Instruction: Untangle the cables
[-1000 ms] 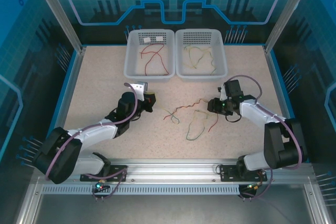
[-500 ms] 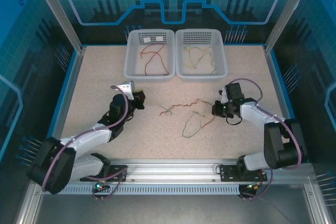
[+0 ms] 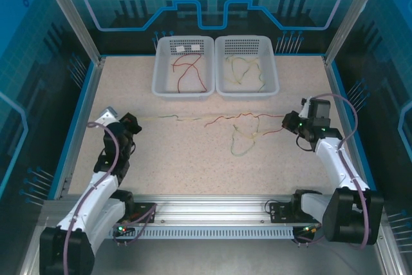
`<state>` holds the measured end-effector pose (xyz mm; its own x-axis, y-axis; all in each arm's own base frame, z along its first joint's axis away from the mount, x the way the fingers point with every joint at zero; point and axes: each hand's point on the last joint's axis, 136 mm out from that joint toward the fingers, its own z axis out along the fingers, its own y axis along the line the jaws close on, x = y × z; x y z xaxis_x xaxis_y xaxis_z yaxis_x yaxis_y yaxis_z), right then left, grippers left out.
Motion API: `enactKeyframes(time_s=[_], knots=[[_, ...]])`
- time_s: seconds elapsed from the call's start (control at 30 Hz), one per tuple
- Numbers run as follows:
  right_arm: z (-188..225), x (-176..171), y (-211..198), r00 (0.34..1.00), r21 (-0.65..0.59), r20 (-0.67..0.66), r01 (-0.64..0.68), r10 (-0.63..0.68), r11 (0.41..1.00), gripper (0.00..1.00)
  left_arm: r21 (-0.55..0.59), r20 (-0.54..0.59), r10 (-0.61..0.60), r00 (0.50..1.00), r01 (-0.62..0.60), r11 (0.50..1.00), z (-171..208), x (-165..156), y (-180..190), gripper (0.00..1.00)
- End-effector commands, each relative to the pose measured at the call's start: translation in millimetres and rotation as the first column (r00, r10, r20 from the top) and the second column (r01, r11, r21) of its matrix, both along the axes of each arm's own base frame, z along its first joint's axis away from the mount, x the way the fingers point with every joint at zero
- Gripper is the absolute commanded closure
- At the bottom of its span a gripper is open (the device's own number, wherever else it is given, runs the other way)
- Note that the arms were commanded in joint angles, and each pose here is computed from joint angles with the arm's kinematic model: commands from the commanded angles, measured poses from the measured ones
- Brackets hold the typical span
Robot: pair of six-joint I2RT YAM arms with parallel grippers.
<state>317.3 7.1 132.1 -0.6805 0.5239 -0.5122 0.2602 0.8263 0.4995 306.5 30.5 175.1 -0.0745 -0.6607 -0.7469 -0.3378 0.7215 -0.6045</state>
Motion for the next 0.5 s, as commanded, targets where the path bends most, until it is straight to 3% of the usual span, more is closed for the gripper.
enactKeyframes(time_s=[0.0, 0.23, 0.47], knots=[[13.9, 6.6, -40.3, 0.988, 0.001, 0.016, 0.152, -0.152, 0.988, 1.0, 0.008, -0.079, 0.234, 0.969, -0.234, 0.972, -21.9, -26.7, 48.8, 1.0], [20.5, -2.1, -86.7, 0.951, 0.042, 0.009, 0.309, -0.31, 0.95, 1.0, 0.0, -0.129, 0.41, 0.903, -0.413, 0.911, -34.3, -55.3, 87.3, 1.0], [42.8, -18.2, -114.8, 0.907, 0.002, 0.045, 0.419, -0.419, 0.908, 1.0, 0.0, -0.143, 0.475, 0.868, -0.48, 0.877, -37.7, -66.1, 106.4, 1.0]])
